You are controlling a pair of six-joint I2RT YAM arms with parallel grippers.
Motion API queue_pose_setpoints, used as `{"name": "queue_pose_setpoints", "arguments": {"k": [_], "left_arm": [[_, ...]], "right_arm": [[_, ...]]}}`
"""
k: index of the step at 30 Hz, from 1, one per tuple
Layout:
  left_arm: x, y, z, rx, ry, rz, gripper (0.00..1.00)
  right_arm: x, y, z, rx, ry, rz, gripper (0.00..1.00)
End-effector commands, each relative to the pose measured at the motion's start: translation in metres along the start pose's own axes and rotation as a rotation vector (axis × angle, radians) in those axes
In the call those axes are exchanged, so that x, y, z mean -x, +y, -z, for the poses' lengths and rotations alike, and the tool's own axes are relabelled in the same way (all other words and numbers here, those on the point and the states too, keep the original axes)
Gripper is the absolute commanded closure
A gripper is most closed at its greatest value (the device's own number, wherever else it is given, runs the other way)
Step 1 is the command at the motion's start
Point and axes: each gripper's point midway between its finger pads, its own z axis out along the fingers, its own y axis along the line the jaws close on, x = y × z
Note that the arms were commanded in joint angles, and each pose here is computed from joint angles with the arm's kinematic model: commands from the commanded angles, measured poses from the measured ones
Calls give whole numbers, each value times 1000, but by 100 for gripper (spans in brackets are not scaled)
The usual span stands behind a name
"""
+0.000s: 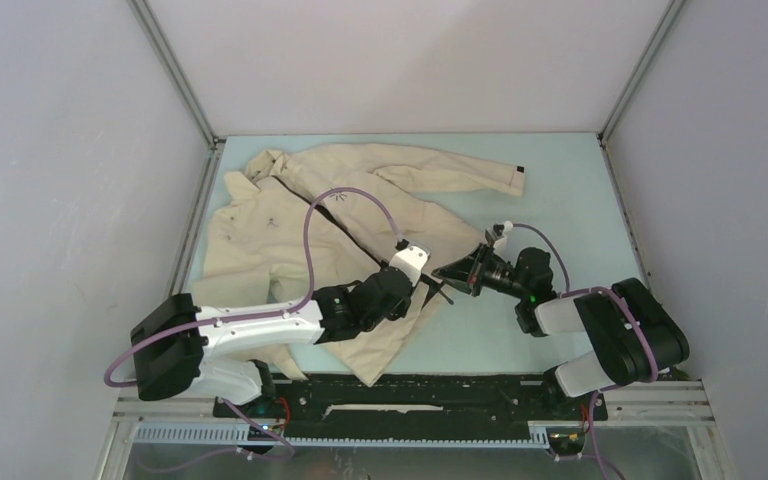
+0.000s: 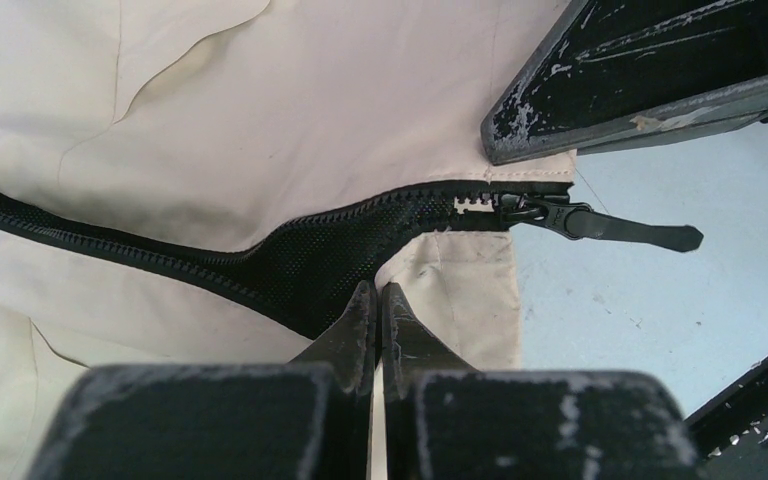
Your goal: Zip up the jacket
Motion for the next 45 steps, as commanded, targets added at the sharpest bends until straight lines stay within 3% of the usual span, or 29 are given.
{"name": "queue_pose_setpoints", "arguments": {"k": [1,13,23,34,45], "left_arm": [[40,-7,6,-7,-87,45,100],[42,-12,8,-19,-89,43,100],[51,-18,15,-43,-102,60,100],[56,-21,21,-66,-130,71,100],[56,-28,23,-102,-143,47,100]], "right_arm": [[2,12,-3,33,-16,66,100],[4,13,-7,-15,-59,107,100],[15,16,1,-127,-203,205,100],[3,26,-10,-85,-154,202,100],[-2,26,-14,-106,-184,179,100]]}}
